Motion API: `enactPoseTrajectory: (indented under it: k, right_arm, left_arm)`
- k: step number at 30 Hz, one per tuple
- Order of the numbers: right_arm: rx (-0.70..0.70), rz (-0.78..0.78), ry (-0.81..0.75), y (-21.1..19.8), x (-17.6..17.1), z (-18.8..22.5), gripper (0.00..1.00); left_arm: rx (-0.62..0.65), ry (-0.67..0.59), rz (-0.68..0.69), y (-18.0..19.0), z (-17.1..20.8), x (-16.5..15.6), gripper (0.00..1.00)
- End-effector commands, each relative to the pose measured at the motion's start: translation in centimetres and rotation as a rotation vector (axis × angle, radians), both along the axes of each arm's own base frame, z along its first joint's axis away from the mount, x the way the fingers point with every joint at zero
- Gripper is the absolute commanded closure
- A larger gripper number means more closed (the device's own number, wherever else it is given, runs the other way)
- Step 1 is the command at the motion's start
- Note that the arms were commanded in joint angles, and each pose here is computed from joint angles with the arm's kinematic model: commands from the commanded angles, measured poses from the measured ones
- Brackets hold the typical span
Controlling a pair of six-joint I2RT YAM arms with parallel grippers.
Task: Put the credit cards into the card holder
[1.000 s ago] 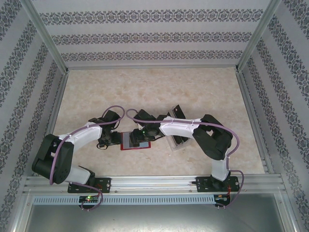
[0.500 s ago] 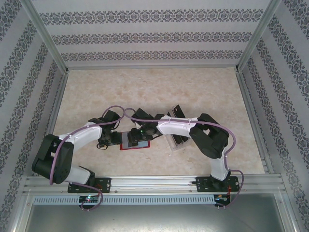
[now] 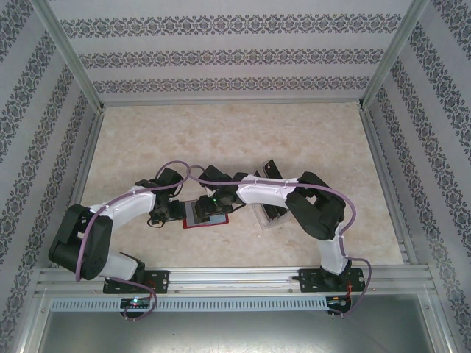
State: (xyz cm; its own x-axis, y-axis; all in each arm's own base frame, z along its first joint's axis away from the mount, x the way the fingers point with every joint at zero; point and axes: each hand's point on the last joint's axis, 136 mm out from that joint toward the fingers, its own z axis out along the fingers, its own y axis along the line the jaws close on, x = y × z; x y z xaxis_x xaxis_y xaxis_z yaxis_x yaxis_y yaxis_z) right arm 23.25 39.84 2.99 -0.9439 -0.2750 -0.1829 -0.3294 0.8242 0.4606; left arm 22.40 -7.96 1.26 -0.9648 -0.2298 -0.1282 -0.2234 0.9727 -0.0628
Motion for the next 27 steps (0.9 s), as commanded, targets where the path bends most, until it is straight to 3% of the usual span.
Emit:
enactPoseTrajectory:
  k: [1, 12, 27]
  right_arm:
    - [-0.019, 0.025, -0.026, -0.1, -0.5, 1.0, 0.51]
    - [-0.010, 0.048, -0.011, 1.2, -1.3, 0.7, 0.51]
    - [-0.095, 0.054, -0.060, -0.2, -0.9, 1.4, 0.51]
  left_arm:
    - [-0.053, 0.008, -0.014, -1.3, -1.0, -0.2, 0.33]
    - [-0.056, 0.012, -0.015, -1.3, -1.1, -0.3, 0.33]
    - [-0.063, 0.011, -0.018, -1.5, -1.3, -0.3, 0.33]
